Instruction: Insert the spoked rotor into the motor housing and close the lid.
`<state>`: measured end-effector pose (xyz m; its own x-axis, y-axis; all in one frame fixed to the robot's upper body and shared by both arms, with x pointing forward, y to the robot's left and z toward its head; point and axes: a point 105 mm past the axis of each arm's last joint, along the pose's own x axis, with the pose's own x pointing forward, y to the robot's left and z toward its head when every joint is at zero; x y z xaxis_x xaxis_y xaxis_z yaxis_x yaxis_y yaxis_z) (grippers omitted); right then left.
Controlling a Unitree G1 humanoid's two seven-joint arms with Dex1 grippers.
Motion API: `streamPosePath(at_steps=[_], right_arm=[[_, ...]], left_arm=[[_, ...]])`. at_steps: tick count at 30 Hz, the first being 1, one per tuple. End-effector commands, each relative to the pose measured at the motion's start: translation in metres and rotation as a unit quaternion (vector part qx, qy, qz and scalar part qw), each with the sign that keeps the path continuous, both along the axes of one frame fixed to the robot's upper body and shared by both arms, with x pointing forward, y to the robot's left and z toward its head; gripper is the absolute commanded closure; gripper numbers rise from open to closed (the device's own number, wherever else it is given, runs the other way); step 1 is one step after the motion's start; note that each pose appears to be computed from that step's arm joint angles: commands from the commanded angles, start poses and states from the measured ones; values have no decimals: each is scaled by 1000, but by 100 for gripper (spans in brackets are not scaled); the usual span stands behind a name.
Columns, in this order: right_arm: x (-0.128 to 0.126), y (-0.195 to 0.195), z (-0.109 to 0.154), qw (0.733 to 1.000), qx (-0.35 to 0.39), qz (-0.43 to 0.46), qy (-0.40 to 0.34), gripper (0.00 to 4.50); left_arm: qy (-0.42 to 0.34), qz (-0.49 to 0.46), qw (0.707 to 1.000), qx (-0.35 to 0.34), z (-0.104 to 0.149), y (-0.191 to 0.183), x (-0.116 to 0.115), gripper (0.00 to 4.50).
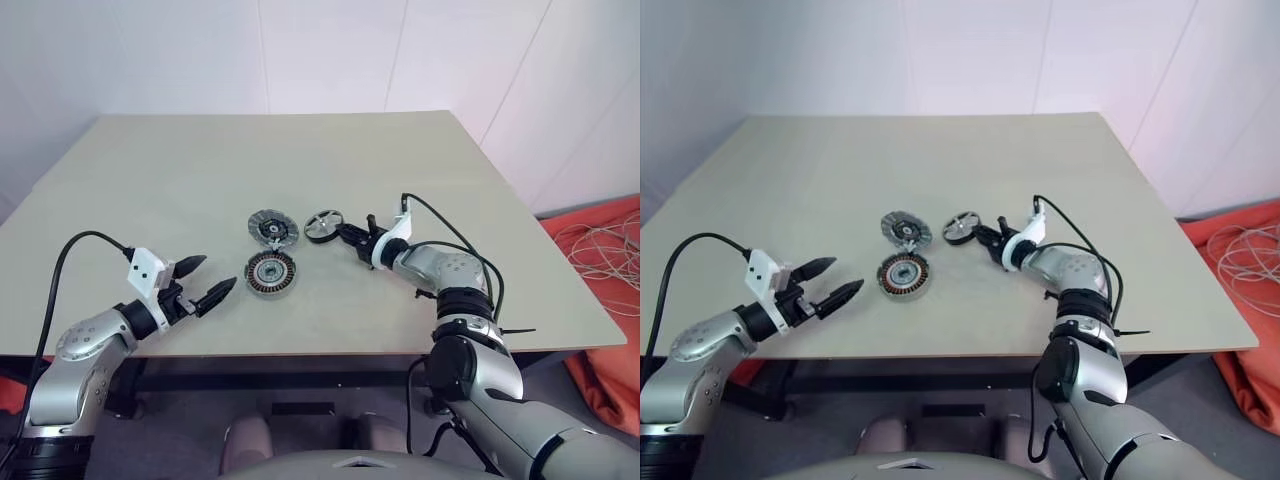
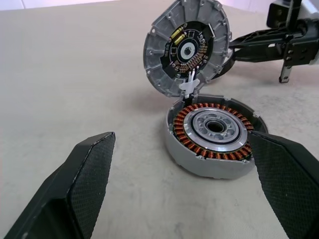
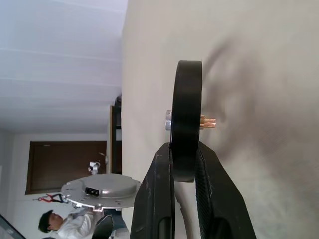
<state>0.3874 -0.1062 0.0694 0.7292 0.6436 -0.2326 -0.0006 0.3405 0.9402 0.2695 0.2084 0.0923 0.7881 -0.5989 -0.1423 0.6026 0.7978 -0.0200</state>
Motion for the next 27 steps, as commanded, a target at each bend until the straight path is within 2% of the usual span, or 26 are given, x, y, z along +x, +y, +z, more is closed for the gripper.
streamPosePath(at_steps=[1,7,12,17,27], right_arm=[[-4,-22,23,999,16,-8,-36,426],[-32,-33,37,997,39,37,-53,426],[-64,-32,37,992,49,96,-59,426],[-88,-6,44,980,76,168,-80,426],[-106,45,71,950,109,276,-99,426]], left_arm=[[-22,-5,1000,5,10,-3,2,0],[-18,-8,1000,5,9,-3,1,0],[-18,-7,1000,7,9,-1,2,0],[-18,-7,1000,7,9,0,2,0],[-18,-4,1000,9,8,0,0,0]])
